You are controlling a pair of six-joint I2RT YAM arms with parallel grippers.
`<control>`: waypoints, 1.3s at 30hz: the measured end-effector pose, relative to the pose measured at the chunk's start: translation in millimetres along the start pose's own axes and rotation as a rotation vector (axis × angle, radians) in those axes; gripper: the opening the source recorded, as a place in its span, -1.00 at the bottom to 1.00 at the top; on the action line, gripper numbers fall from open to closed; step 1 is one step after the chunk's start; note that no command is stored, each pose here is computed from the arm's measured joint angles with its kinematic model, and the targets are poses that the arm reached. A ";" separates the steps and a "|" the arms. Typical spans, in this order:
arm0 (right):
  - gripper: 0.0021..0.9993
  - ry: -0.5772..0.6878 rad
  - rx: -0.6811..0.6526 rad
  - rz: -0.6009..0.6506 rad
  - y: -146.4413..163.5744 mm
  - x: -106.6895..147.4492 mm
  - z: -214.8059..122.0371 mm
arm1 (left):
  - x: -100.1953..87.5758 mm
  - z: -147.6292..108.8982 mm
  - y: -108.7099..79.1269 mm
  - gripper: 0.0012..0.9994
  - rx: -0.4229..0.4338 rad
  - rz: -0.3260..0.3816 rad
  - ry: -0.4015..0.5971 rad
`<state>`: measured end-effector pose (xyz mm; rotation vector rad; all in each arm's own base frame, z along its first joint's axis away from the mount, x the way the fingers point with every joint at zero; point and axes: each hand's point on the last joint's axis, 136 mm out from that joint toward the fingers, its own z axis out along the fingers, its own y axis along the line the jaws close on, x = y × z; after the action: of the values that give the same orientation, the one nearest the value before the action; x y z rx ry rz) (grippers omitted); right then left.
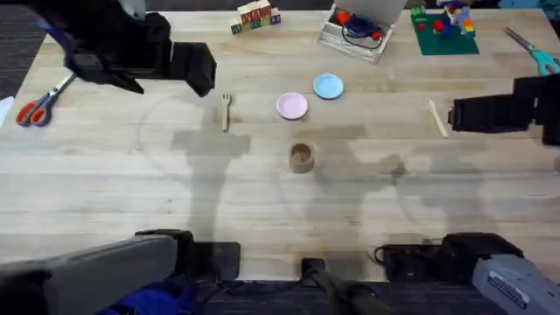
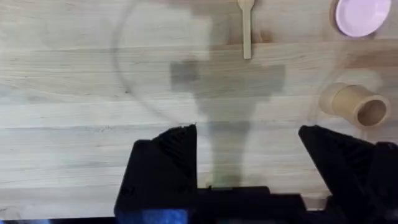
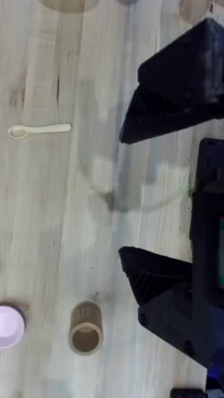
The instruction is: Pick up a utensil and set it on the pink plate, then put the other utensil in the container.
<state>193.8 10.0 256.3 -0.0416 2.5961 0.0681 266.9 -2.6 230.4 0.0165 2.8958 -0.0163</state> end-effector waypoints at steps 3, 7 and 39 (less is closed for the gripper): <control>0.99 0.000 0.000 0.000 0.0 0.1 0.0 | -4.0 12.4 -1.5 0.99 0.010 -0.001 0.038; 0.99 0.000 0.000 0.000 0.0 0.0 0.0 | -12.8 26.8 -3.2 0.99 0.021 -0.002 0.060; 0.99 0.001 0.000 0.000 0.0 0.2 0.0 | -50.6 108.9 -35.2 0.99 0.049 0.007 -0.004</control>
<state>193.6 10.0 256.2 -0.0416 2.5970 0.0682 342.0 -39.7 137.4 0.0356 2.8905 -0.0866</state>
